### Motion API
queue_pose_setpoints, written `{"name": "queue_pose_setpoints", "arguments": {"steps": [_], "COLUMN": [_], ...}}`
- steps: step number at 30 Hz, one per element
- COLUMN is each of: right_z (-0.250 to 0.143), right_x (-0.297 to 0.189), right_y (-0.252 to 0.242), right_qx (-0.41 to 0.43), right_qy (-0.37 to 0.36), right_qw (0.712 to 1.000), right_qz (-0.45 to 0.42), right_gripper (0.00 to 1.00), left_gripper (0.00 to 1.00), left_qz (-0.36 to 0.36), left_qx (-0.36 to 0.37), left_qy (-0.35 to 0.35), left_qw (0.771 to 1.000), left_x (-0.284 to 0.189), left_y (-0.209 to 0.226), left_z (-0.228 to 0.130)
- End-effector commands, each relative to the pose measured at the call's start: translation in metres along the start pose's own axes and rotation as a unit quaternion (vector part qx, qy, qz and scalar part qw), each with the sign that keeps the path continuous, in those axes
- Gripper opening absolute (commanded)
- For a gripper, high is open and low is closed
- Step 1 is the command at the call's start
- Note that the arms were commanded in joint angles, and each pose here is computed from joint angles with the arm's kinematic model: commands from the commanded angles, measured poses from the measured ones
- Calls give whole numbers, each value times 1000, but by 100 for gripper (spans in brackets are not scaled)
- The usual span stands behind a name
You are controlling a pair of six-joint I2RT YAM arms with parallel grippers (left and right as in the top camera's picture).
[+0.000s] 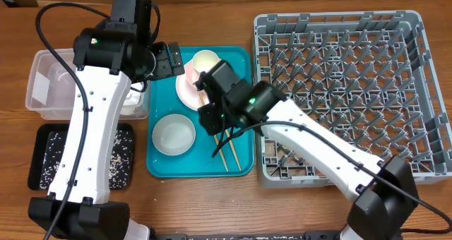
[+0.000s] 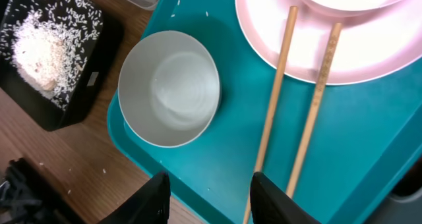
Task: Sort waste into correct bins and load items into the dishwasher
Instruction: 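Lower the right gripper and grasp one wooden chopstick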
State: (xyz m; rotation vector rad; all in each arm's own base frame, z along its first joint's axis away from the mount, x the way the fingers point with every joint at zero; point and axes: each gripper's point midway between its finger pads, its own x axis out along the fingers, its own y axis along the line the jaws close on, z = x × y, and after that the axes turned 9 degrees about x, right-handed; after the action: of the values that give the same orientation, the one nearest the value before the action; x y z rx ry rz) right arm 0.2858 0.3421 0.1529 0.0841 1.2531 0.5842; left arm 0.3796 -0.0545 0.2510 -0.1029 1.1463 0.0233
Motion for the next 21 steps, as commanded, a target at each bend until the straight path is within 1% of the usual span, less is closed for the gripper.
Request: {"name": "queue_pose_setpoints", "arguments": {"steps": [1, 9, 21], "right_z": [-5, -23, -28], "right_x": [11, 30, 49], "right_y": [-3, -9, -16], "right_qx": [1, -6, -8], "right_qy": [-13, -3, -18], "right_qw": [1000, 999, 999], "right_qz": [-27, -34, -25], "right_gripper": [40, 41, 42], "left_gripper": [100, 100, 100], "left_qz": [-3, -3, -3], "left_qx": [2, 2, 2], "left_qy": [-8, -8, -8], "left_qw": [1000, 1000, 1000], "left_x": [-4, -4, -4], "left_y": [-1, -1, -1], "left_z": [3, 3, 3]}}
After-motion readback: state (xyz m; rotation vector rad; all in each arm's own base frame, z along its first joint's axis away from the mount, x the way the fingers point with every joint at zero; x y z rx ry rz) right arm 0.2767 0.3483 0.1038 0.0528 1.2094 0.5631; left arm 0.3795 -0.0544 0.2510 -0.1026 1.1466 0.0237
